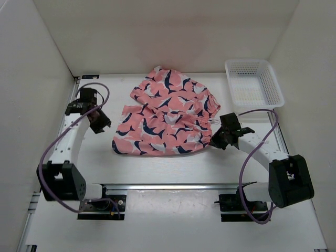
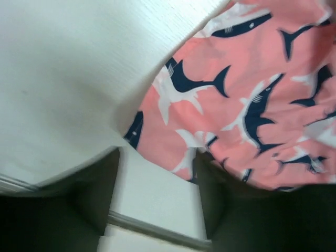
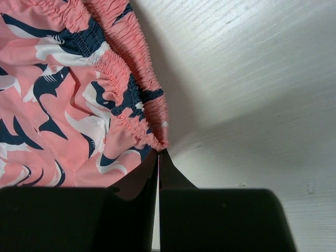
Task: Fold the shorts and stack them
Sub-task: Flatten the shorts out
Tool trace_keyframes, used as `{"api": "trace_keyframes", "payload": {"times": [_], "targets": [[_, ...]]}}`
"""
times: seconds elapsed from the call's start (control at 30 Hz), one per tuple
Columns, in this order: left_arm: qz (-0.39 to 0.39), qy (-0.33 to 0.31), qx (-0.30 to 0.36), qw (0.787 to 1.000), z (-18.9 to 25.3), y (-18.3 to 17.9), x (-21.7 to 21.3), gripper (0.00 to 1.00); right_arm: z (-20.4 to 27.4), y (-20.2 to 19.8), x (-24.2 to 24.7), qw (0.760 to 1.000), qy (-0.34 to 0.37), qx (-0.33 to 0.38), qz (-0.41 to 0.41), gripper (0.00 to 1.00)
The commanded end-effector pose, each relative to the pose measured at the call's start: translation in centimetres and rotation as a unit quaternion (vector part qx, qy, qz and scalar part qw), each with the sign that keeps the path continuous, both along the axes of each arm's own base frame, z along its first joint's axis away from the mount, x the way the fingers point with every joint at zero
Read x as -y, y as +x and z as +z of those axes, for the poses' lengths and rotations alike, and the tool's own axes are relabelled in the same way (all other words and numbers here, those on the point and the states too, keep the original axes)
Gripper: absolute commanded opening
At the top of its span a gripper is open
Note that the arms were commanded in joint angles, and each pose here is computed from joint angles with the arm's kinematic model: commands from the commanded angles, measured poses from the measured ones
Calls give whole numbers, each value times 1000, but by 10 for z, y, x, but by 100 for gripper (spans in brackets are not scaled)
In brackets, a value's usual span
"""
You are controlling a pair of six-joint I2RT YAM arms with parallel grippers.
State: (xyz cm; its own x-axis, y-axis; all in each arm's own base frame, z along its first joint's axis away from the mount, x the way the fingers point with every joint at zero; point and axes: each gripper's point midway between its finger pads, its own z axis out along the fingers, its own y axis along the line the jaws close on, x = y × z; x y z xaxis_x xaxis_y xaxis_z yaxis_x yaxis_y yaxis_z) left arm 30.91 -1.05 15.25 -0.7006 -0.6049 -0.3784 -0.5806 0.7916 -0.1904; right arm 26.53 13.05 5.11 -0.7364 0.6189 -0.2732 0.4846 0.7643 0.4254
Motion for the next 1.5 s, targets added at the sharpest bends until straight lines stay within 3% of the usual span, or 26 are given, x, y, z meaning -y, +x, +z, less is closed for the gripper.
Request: {"api": "trace_keyframes", "payload": {"times": [0.0, 0.07, 0.13, 0.27, 0.37, 0.43, 0.8, 1.0, 1.27, 1.47], "targets": [[5, -24, -32, 999, -17, -47, 6, 40, 17, 10, -2, 1000, 0, 23, -2, 0], [-6, -83, -40, 996, -33, -57, 28, 12, 17, 10, -2, 1000, 0, 23, -2, 0], [-3, -111, -73, 991, -63, -78, 39, 10, 17, 10, -2, 1000, 0, 23, -2, 0], [-12, -141, -93, 986, -93, -82, 53, 10, 17, 10, -7, 1000, 4, 22, 5, 0], [-20, -143, -114, 983, -105, -77, 54, 43, 18, 10, -7, 1000, 4, 22, 5, 0], [-15, -130, -119, 984, -111, -70, 49, 56, 18, 10, -7, 1000, 4, 22, 5, 0], [-34, -85, -111, 990, -117, 2, 39, 50, 17, 5, -3, 1000, -3, 14, 3, 0], [-52, -82, -112, 989, -119, 11, 47, 50, 19, 4, -3, 1000, -3, 15, 3, 0], [-68, -37, -109, 991, -121, 19, 40, 59, 18, 4, -1, 1000, -6, 16, 0, 0], [-81, -17, -141, 987, -140, 23, 39, 59, 19, 3, -1, 1000, -8, 12, 0, 0]]}}
